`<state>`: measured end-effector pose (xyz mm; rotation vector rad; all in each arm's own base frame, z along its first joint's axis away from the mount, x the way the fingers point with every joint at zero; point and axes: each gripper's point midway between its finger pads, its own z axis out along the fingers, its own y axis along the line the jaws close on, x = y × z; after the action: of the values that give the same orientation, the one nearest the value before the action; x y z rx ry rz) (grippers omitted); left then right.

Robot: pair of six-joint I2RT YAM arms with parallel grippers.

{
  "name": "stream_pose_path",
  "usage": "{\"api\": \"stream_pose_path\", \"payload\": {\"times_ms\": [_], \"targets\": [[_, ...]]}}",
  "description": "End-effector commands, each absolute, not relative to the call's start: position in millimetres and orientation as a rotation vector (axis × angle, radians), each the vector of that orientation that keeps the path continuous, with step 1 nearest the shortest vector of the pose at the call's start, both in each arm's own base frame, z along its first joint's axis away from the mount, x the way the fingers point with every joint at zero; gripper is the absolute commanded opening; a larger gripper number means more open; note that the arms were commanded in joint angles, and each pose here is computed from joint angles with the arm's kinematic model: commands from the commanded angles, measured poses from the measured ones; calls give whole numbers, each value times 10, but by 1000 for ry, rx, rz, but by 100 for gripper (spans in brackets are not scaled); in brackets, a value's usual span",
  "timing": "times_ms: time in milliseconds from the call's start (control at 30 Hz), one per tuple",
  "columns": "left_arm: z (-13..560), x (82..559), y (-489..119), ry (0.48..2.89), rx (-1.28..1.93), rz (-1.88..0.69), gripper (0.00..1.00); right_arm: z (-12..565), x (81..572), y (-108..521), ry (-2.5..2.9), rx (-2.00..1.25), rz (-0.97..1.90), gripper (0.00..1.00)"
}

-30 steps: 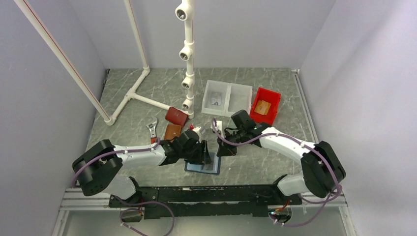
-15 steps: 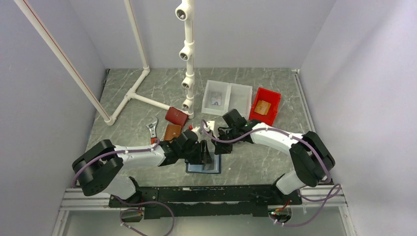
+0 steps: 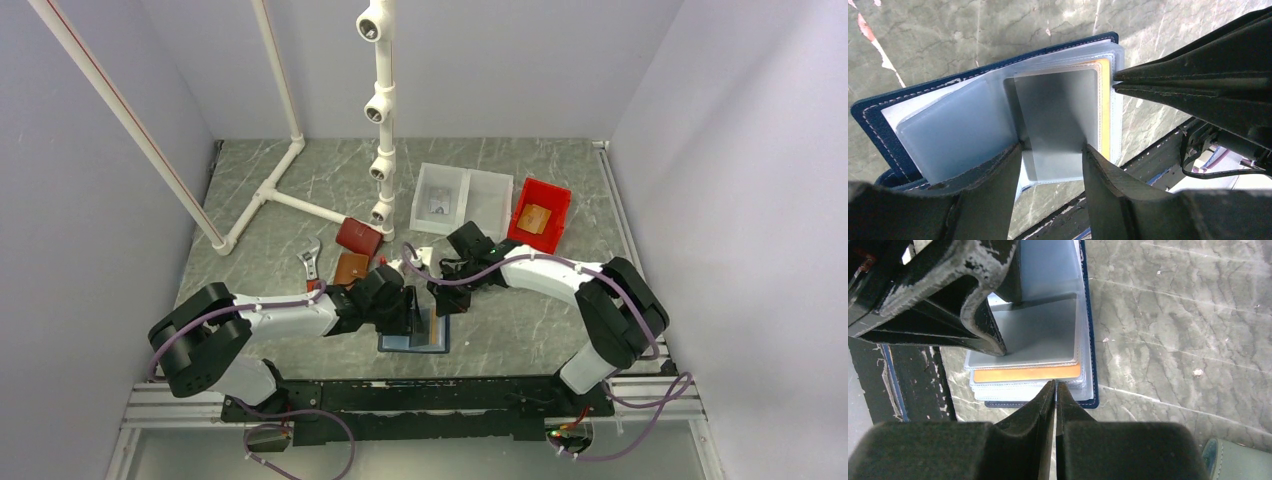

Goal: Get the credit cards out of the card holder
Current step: Remove the credit card from the card holder.

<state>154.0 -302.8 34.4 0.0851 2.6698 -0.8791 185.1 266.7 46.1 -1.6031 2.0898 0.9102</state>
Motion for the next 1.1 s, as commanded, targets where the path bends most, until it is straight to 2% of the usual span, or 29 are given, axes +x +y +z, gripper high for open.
{"api": "stream_pose_path", "payload": {"times_ms": [0, 333, 467, 700, 1067], "targets": [[169, 1499, -2887, 2732, 68, -770, 54, 506, 1872, 2735, 2068, -1631, 905, 8], [140, 1475, -2842, 2728, 58, -770, 52, 553, 1894, 2739, 2065, -1641, 889, 10], [140, 1442, -2886, 2701, 77, -852, 51, 634, 1868, 2764, 2037, -1647, 927, 12], [123, 1414, -2940, 2680, 69, -974, 38, 746, 1853, 2782, 1998, -1647, 959, 14], [147, 1412, -2930, 2670, 56, -1011, 36, 913, 1727, 2826, 1922, -1669, 1072, 14]]}}
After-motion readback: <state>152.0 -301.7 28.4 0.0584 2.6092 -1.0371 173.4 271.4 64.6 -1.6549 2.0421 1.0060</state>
